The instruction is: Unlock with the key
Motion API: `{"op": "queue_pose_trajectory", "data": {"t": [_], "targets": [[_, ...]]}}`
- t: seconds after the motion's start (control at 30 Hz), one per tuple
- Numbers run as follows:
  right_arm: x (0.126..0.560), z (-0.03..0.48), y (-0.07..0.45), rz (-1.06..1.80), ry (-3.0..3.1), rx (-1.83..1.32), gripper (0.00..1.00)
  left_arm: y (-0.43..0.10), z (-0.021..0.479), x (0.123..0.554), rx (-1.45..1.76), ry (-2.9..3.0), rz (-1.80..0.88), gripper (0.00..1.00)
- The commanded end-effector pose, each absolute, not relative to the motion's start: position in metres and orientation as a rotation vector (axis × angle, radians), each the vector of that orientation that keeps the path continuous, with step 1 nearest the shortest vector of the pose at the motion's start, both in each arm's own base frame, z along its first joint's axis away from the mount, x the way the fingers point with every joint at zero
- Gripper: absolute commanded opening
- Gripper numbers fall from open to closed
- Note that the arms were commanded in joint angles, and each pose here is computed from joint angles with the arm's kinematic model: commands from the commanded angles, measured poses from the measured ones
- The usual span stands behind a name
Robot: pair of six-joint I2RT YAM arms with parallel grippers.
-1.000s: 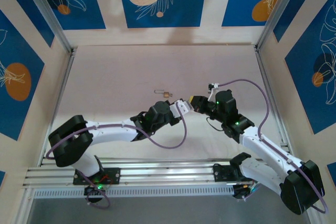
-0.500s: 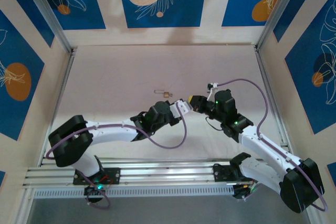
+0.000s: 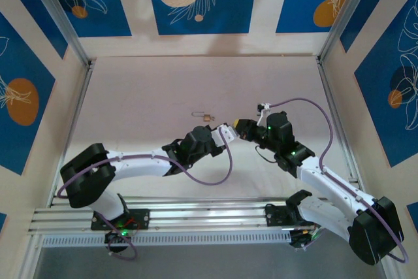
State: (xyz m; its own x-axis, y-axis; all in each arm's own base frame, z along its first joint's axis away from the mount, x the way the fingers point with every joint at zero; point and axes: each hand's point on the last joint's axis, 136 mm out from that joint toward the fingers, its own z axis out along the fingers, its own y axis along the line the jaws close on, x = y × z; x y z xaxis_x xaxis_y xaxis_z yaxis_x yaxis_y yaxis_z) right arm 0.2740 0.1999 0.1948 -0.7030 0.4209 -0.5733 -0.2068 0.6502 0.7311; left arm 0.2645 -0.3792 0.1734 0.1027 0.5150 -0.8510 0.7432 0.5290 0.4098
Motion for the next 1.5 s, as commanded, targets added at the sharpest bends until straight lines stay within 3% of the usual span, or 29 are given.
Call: {"op": "queue_pose_trajectory", "data": {"t": [0.0, 1.47], "targets": [[0.269, 0.198, 0.202, 1.063, 2.097, 0.144, 0.00, -0.387, 0.200, 0.266, 1.052, 1.511, -0.266, 0.06], [0.264, 0.184, 0.201, 1.045, 2.123, 0.075, 0.00, -0.393, 0.208, 0.256, 1.065, 1.524, -0.366, 0.03]]}}
